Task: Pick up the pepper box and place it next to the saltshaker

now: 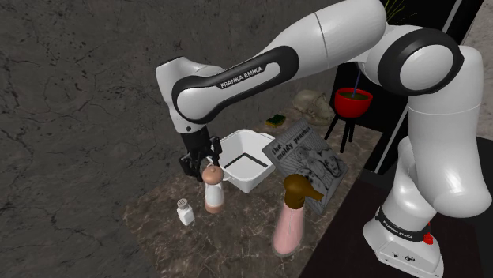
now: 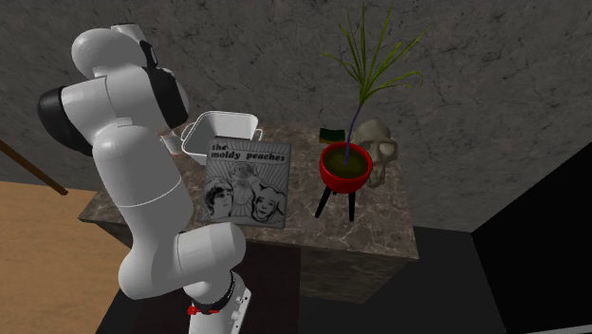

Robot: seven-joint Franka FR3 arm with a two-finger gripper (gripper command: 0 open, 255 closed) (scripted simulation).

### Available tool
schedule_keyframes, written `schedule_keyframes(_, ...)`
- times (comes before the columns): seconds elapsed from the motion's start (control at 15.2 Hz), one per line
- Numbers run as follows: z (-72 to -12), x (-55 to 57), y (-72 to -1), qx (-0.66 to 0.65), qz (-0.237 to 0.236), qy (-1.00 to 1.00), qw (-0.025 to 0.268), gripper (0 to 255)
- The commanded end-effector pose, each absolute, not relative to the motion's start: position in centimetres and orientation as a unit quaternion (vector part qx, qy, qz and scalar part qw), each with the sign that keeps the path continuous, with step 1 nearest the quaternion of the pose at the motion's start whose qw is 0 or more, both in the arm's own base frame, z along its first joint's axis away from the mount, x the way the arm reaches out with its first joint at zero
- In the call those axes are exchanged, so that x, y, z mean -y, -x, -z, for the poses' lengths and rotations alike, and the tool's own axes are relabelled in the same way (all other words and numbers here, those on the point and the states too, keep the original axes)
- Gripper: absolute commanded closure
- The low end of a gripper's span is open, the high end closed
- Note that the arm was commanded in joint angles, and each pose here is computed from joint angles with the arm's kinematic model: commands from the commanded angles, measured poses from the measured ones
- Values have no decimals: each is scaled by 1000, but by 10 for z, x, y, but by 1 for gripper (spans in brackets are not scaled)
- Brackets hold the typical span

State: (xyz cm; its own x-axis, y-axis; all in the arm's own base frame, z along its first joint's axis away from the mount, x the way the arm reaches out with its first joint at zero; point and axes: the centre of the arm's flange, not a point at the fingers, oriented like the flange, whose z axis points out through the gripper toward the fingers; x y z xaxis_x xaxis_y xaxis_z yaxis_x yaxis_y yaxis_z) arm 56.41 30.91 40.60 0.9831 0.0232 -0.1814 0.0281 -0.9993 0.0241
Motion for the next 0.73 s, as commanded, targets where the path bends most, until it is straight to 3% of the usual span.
schedule_keyframes(0.0, -406, -309, -564, -13, 91, -996, 13, 255)
schedule_keyframes(0.26, -406, -309, -564, -13, 91, -996, 13, 255)
schedule_keyframes(0.33, -406, -309, -564, -13, 91, -996, 13, 0)
schedule_keyframes(0.66, -406, -309, -564, -13, 91, -996, 13, 0)
